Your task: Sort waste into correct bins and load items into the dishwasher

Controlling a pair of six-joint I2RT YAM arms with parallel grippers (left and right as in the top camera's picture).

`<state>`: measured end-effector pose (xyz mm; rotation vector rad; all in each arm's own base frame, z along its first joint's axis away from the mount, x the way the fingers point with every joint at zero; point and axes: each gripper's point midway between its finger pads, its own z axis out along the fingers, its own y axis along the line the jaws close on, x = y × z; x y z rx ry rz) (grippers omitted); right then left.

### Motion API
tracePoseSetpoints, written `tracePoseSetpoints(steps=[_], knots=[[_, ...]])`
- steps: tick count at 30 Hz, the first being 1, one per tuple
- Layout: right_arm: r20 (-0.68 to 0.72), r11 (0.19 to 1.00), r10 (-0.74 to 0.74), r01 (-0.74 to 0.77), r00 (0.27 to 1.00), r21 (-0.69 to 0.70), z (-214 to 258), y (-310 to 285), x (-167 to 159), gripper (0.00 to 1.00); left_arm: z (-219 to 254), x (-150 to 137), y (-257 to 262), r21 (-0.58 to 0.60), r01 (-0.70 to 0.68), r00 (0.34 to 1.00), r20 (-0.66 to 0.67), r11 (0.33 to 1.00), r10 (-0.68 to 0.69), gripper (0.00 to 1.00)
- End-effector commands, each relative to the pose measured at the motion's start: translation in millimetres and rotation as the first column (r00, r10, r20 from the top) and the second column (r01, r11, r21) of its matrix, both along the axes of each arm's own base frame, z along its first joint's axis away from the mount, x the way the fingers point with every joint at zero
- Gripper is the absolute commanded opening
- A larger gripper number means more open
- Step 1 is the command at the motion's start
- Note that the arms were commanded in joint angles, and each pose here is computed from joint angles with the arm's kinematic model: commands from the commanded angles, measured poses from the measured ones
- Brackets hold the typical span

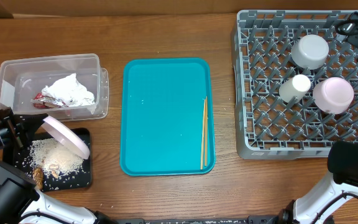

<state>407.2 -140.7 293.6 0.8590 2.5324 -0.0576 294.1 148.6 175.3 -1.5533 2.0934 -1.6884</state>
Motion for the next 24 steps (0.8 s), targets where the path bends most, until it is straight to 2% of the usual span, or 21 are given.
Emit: tracePoseSetpoints(steps=[1, 8, 24], knots=[[0.007, 1.000, -0.004, 0.004, 1.000, 0.000, 1.1, -0.7, 1.1, 1.00, 11.2, 3.9, 1.1, 0.013, -0.013, 0.996, 0.085, 1.000, 0.012, 0.04], [0.007, 1.000, -0.004, 0.004, 1.000, 0.000, 1.0, -0.7, 1.2, 1.00, 19.8, 7.0, 1.0, 0.021, -0.023, 0.989, 0.146, 1.000, 0.020, 0.04], [0.008, 1.000, -0.004, 0.004, 1.000, 0.000, 1.1, -0.7, 1.2, 1.00, 32.1, 4.3, -0.4, 0.033, -0.042, 0.985, 0.166, 0.999, 0.036, 0.04]])
